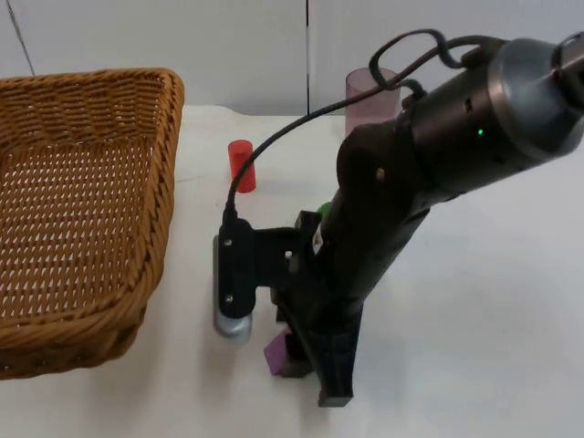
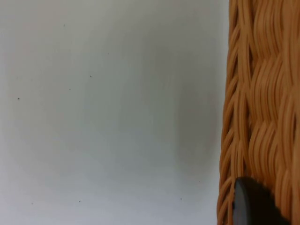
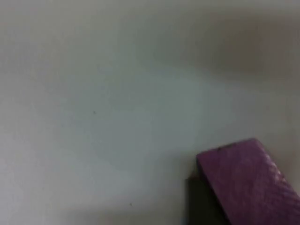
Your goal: Pick up the basket with the left hand and place the triangular block into the basket with the right hand.
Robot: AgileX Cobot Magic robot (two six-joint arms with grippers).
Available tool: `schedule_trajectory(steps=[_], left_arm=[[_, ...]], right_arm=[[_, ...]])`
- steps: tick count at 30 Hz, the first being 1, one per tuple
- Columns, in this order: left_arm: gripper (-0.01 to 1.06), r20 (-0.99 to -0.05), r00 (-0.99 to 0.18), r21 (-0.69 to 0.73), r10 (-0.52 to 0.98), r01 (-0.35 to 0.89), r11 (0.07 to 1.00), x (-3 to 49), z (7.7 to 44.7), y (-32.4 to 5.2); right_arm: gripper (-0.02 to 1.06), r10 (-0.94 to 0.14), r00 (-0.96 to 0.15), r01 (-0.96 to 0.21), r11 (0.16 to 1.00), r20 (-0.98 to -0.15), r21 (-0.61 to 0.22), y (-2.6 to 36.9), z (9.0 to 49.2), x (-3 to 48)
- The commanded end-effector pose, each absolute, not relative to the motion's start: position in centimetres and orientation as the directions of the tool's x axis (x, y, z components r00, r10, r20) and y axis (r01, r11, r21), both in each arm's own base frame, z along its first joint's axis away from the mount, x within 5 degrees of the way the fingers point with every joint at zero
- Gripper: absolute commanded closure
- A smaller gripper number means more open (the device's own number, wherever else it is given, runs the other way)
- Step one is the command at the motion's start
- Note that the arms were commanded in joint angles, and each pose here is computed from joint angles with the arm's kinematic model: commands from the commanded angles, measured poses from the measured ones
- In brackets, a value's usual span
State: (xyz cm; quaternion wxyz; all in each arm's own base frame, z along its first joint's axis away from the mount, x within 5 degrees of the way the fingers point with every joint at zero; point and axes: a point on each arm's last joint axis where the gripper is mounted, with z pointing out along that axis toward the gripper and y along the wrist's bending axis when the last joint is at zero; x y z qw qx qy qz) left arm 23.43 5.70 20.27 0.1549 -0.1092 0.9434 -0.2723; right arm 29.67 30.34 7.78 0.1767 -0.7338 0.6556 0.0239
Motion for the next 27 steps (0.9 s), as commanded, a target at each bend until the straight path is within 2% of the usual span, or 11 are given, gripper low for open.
schedule_trajectory(steps=[1, 3, 4, 9, 11, 14, 15, 16, 18, 22, 27], left_arm=[[1.05, -0.235, -0.923, -0.563, -0.303, -0.125, 0.817, 23.3, 20.6, 5.6], [1.05, -0.235, -0.923, -0.563, -0.303, -0.125, 0.817, 23.3, 20.6, 5.6], [1.05, -0.235, -0.923, -0.563, -0.303, -0.125, 0.817, 23.3, 20.6, 5.6], [1.05, -0.238, -0.922, -0.561, -0.305, -0.126, 0.818, 23.4, 20.6, 5.6], [1.05, -0.237, -0.923, -0.56, -0.304, -0.125, 0.819, 23.4, 20.6, 5.7], [1.05, -0.237, -0.924, -0.557, -0.3, -0.124, 0.821, 23.3, 20.6, 5.7], [1.05, -0.237, -0.924, -0.557, -0.3, -0.124, 0.821, 23.3, 20.6, 5.7], [1.05, -0.237, -0.924, -0.557, -0.3, -0.124, 0.821, 23.3, 20.6, 5.7], [1.05, -0.237, -0.924, -0.557, -0.3, -0.124, 0.821, 23.3, 20.6, 5.7], [1.05, -0.237, -0.924, -0.557, -0.3, -0.124, 0.821, 23.3, 20.6, 5.7], [1.05, -0.237, -0.924, -0.557, -0.3, -0.124, 0.821, 23.3, 20.6, 5.7]], right_arm=[[0.78, -0.951, 0.155, -0.968, -0.093, -0.266, -0.234, 30.6, 7.7, 29.5], [1.01, -0.954, 0.15, -0.972, -0.095, -0.258, -0.214, 30.4, 8.2, 29.3], [1.04, -0.958, 0.135, -0.977, -0.087, -0.252, -0.194, 30.3, 8.7, 29.1], [1.04, -0.977, 0.037, -0.991, -0.01, -0.208, -0.132, 29.0, 13.7, 28.1], [1.04, -0.979, 0.029, -0.991, -0.003, -0.201, -0.131, 28.8, 14.1, 28.0], [1.04, -0.985, -0.067, -0.986, 0.09, -0.162, -0.141, 27.1, 18.0, 27.6], [1.05, -0.978, -0.131, -0.975, 0.157, -0.164, -0.156, 26.0, 20.1, 27.6], [1.05, -0.978, -0.131, -0.975, 0.157, -0.164, -0.156, 26.0, 20.1, 27.6], [1.05, -0.962, -0.199, -0.961, 0.229, -0.186, -0.156, 24.9, 21.9, 27.6], [1.05, -0.858, -0.405, -0.866, 0.47, -0.316, -0.168, 21.6, 26.9, 27.9], [1.05, -0.776, -0.487, -0.796, 0.583, -0.4, -0.163, 19.7, 29.7, 27.7]])
